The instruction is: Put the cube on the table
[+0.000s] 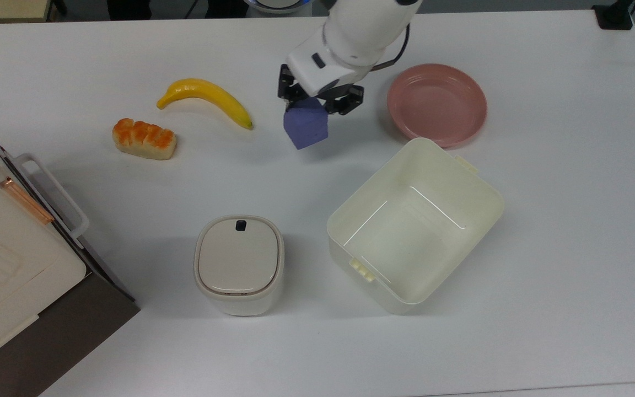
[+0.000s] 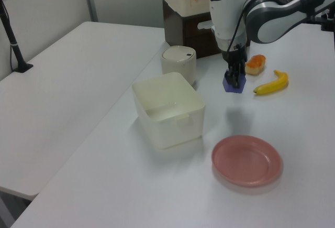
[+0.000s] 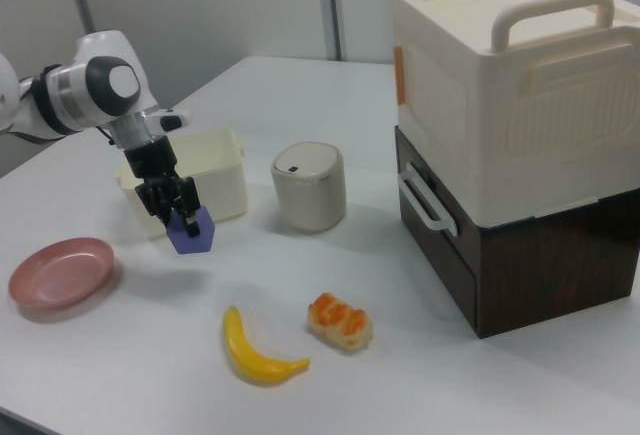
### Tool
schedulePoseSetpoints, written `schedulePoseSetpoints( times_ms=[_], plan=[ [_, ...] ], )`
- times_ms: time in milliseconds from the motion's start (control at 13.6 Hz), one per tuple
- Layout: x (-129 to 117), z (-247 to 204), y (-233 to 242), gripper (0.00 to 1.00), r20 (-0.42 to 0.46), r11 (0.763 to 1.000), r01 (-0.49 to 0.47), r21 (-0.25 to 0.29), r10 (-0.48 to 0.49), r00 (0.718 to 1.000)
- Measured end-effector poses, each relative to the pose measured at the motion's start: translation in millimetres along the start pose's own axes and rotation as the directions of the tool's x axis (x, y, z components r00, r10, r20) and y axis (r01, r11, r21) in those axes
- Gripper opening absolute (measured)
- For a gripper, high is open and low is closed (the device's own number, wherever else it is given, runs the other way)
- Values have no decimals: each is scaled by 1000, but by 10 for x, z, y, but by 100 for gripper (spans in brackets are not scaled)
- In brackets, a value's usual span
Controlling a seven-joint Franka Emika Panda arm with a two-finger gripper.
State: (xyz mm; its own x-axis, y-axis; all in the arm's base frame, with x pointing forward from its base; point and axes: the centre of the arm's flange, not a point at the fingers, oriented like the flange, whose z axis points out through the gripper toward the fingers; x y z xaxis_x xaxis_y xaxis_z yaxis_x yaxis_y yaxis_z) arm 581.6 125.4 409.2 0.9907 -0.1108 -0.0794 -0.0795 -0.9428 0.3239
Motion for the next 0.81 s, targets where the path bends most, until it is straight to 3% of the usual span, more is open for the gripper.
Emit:
schedulePoseSetpoints(
  times_ms=[293,367,587,807],
  plan=[
    [36,98,32,60,17,1000,7,-2,-7,1000],
    [41,108,35,66,14,1000,10,-10,-10,1000],
    [54,114,53,100,1,999,19,-37,-19,1000],
    [54,114,53,100,1,999,19,-37,-19,1000]
  ],
)
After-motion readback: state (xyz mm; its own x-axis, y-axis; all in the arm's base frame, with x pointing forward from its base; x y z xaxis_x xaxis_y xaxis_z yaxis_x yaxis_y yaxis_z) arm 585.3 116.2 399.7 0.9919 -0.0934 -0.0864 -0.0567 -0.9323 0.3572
